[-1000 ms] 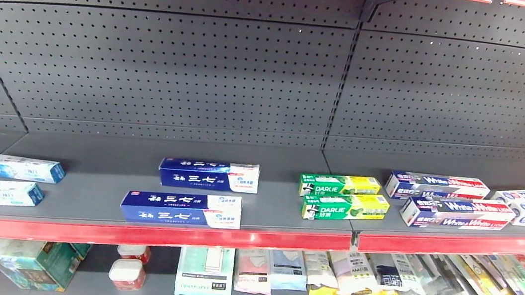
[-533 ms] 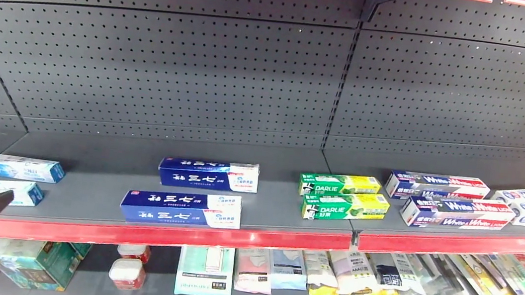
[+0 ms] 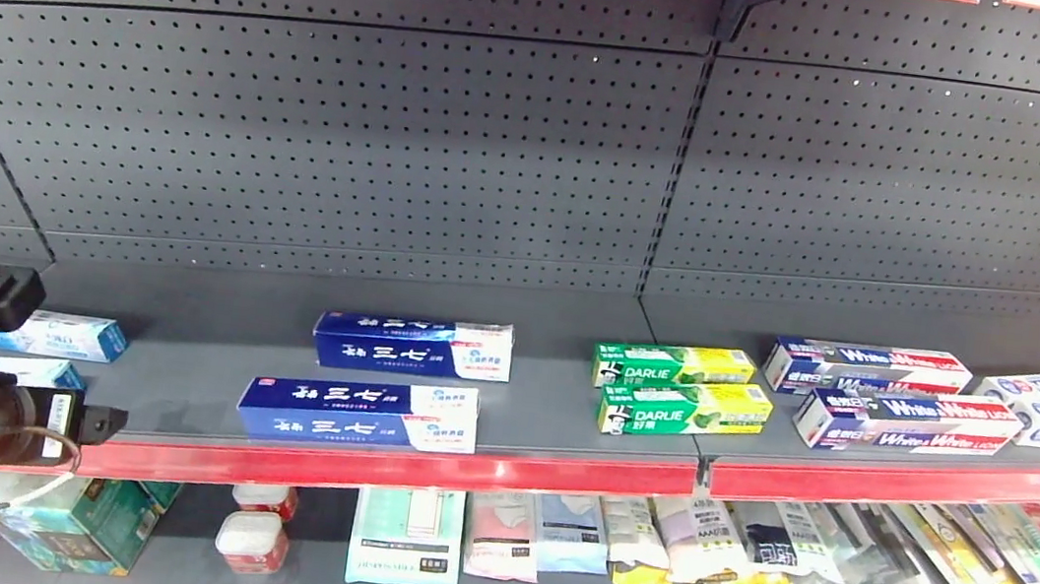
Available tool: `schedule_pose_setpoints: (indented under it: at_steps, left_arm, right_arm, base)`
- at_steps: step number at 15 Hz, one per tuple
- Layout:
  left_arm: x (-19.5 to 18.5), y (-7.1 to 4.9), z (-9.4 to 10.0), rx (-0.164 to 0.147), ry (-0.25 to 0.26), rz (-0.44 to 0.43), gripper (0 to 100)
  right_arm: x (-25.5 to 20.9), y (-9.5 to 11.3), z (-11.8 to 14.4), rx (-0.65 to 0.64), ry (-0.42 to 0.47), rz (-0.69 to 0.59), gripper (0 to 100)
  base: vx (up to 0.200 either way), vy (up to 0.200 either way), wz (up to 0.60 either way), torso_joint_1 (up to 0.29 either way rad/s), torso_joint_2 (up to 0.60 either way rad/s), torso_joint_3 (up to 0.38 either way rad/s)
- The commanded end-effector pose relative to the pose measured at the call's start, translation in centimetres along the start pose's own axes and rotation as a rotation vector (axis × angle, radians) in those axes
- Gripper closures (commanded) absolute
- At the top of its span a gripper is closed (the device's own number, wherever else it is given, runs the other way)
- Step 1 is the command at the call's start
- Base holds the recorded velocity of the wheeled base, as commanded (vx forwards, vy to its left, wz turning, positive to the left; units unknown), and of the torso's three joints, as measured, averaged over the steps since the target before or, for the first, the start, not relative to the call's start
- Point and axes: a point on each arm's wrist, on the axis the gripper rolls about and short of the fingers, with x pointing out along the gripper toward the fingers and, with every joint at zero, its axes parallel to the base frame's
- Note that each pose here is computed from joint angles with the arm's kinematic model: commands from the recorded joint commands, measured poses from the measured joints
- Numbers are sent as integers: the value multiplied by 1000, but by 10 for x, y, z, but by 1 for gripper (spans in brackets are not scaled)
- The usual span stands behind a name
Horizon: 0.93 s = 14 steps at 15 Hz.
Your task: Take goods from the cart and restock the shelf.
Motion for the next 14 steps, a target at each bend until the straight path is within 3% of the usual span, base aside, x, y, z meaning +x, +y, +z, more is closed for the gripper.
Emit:
schedule_pose_setpoints:
  at_steps: [1,3,7,14]
  left_arm:
    - [19,-6,3,12,52,3,0]
    - [25,-7,5,8,51,5,0]
    - [44,-18,12,7,-5,-26,0]
    - [54,-31,7,5,37,-73,0]
  right_arm:
    - [0,0,0,0,2,0,0]
    - [0,0,0,0,2,0,0]
    - [0,0,0,0,2,0,0]
    - [0,0,0,0,2,0,0]
  base:
    - [0,0,0,0,0,0]
    - [0,0,0,0,0,0]
    - [0,0,0,0,0,0]
    - [0,0,0,0,0,0]
